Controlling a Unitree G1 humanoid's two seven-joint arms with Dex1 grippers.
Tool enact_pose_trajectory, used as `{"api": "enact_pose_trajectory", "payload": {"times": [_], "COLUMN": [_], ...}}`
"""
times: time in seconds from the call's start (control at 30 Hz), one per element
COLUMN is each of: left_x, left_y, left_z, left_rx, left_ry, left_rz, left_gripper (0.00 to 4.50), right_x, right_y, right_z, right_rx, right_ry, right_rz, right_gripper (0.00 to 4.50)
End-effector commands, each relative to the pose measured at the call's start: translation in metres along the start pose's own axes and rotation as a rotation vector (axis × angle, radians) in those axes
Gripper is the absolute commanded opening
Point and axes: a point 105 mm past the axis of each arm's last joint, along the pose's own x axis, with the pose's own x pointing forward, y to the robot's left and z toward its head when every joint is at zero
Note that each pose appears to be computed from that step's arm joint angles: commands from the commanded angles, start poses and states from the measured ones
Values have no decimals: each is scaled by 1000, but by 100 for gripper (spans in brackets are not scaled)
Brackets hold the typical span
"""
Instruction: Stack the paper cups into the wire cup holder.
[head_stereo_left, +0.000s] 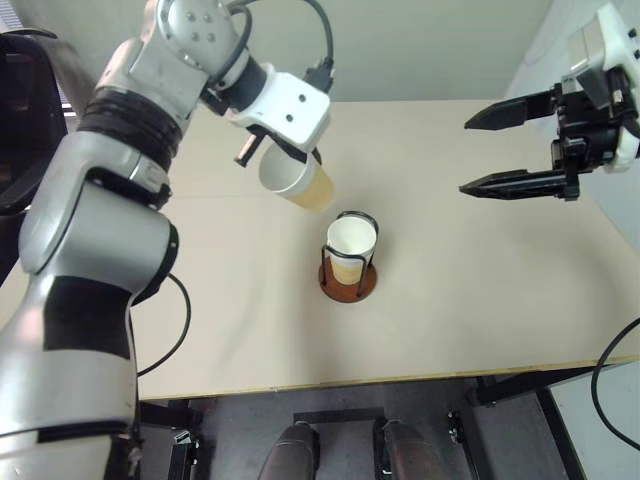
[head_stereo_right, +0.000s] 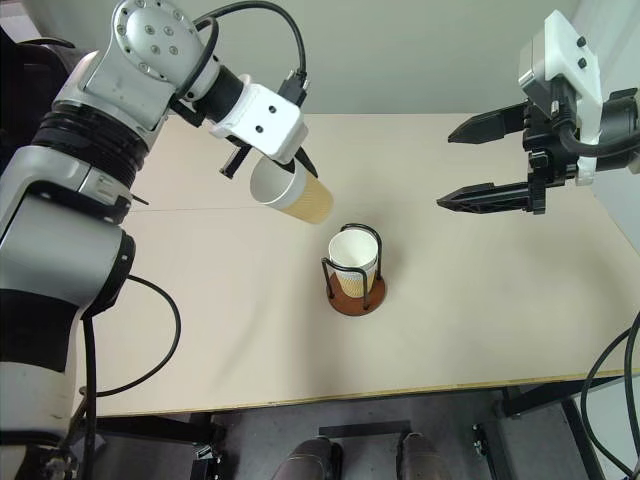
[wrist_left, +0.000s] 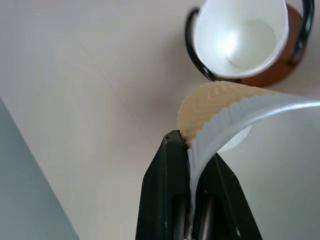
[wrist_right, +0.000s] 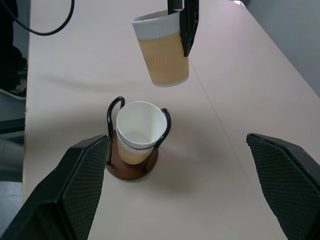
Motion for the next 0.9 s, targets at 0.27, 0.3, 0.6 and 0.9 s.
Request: {"api": "enact_pose_trajectory", "payload": {"times": [0.27,0.3,0.6,0.9], "left_x": [-13,-13,-1,10], "left_y": [14,13,5,6], "left_z": [34,36,43,44], "left_rx": [78,75,89,114], "left_ry": [-59,-70,-115,-116], "left_rz": [-25,-33,-97,-111], "left_gripper": [5,5,5,5], "right_x": [-20,-21,-21,-23], "right_y": [-2,-2,-2,-2], "right_z": [12,13,14,14], "right_rx": [-49,-51,-55,-55], "right_ry": [10,11,15,20], "right_rz": [-58,-61,-64,-71], "right_gripper": [450,450,450,450]}}
